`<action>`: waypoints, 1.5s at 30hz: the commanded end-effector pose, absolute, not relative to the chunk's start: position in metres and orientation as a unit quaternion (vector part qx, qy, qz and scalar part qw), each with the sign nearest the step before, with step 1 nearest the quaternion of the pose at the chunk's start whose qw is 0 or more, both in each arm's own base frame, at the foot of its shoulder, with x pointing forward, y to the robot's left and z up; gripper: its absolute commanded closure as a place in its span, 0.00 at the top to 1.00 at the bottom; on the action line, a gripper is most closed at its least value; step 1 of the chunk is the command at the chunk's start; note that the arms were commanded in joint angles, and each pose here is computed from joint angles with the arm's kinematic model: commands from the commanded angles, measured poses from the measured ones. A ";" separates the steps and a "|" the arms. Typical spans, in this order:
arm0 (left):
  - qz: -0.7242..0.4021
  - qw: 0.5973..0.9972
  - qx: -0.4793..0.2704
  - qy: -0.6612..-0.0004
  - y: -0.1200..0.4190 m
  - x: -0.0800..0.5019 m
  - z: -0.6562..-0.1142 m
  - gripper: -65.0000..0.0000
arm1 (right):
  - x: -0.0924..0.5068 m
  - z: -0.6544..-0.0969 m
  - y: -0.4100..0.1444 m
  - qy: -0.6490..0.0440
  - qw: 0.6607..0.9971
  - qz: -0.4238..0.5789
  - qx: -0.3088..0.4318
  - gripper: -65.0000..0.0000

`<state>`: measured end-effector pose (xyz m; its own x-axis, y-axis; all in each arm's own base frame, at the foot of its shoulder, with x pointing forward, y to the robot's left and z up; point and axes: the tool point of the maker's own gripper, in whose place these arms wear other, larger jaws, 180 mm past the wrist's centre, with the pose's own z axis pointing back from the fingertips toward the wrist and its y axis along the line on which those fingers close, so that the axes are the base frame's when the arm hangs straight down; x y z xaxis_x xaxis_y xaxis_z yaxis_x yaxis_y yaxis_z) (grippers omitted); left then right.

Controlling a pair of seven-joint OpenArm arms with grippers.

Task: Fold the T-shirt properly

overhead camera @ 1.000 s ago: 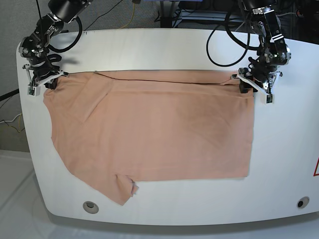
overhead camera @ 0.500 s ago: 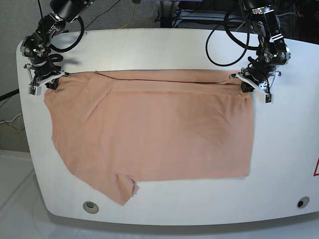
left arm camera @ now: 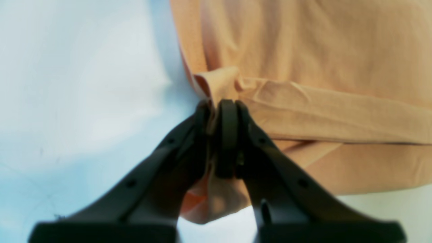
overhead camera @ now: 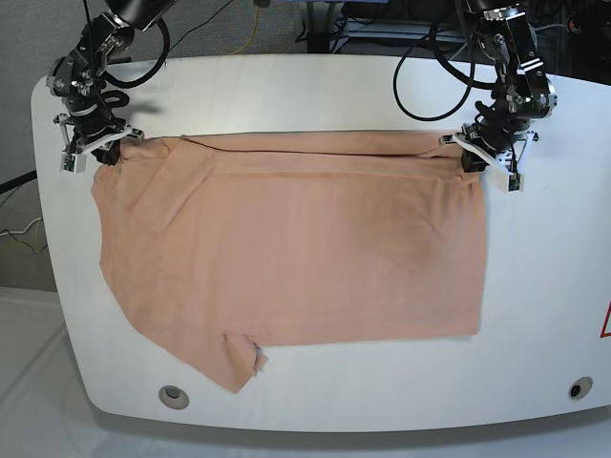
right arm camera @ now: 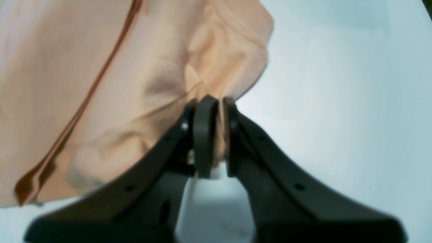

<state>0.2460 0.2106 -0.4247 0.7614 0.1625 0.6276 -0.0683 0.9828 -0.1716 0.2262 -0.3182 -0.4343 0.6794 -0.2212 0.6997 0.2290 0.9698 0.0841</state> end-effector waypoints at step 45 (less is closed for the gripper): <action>0.037 0.972 -0.021 -0.231 0.242 0.162 -0.459 0.04 | 0.133 -0.455 -0.325 -0.270 0.957 -0.091 -0.050 0.09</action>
<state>0.2081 0.2332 -0.4303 0.7705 0.1261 0.6249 -0.0544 0.9897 -0.1326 0.1684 -0.3230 -0.4345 0.7354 -0.1616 0.6581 0.2097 0.9778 0.0058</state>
